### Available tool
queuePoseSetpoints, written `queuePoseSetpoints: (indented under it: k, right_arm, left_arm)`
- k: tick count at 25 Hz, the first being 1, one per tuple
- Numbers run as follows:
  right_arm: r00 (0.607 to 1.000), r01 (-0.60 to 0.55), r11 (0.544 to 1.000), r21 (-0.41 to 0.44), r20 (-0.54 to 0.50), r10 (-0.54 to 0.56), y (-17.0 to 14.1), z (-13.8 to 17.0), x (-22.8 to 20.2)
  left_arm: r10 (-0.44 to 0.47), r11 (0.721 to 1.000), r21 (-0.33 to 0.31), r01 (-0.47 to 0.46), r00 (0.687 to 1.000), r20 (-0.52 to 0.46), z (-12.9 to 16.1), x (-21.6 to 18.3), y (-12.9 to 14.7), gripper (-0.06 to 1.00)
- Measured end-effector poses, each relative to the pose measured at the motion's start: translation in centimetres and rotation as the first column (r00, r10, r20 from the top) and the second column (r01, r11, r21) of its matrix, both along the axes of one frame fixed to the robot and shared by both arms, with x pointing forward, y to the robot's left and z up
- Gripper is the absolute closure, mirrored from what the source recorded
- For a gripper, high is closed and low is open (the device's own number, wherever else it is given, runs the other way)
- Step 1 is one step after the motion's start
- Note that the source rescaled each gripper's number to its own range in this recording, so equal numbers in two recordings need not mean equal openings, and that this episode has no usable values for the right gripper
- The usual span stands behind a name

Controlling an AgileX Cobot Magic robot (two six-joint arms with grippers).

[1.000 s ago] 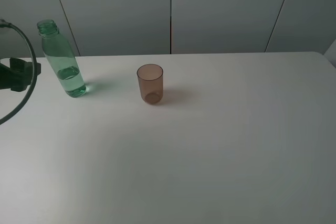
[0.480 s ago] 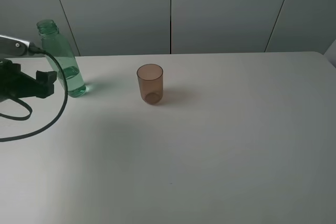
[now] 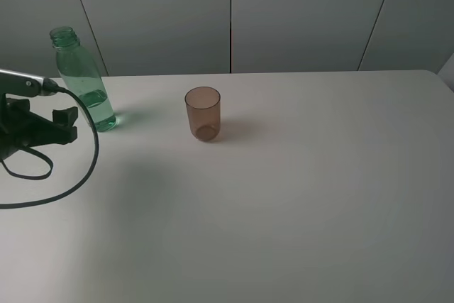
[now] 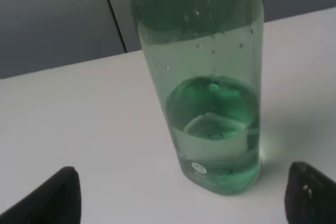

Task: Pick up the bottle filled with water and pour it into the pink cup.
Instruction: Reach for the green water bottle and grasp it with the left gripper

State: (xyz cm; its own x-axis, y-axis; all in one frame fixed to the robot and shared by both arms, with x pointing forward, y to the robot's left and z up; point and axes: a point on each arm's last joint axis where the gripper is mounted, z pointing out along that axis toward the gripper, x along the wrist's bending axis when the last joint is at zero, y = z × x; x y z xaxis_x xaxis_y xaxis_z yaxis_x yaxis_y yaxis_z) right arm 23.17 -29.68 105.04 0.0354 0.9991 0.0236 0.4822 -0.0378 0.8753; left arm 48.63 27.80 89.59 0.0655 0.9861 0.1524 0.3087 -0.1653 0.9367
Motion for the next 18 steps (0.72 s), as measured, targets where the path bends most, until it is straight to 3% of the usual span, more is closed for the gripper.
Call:
queuePoseSetpoints:
  k: [3, 8, 18]
  right_arm:
    - [1.000, 0.000, 1.000, 0.000, 0.000, 0.000, 0.0, 0.0, 0.0]
    - [1.000, 0.000, 1.000, 0.000, 0.000, 0.000, 0.0, 0.0, 0.0]
    - [1.000, 0.000, 1.000, 0.000, 0.000, 0.000, 0.0, 0.0, 0.0]
  left_arm:
    - [0.004, 1.000, 0.008, -0.004, 0.999, 0.033, -0.8, 0.2, 0.0, -0.06]
    - [-0.001, 1.000, 0.018, 0.001, 1.000, 0.000, -2.5, 0.8, -0.1, -0.06]
    - [-0.036, 0.999, 0.014, 0.035, 0.993, 0.108, -1.6, 4.3, -0.8, -0.06]
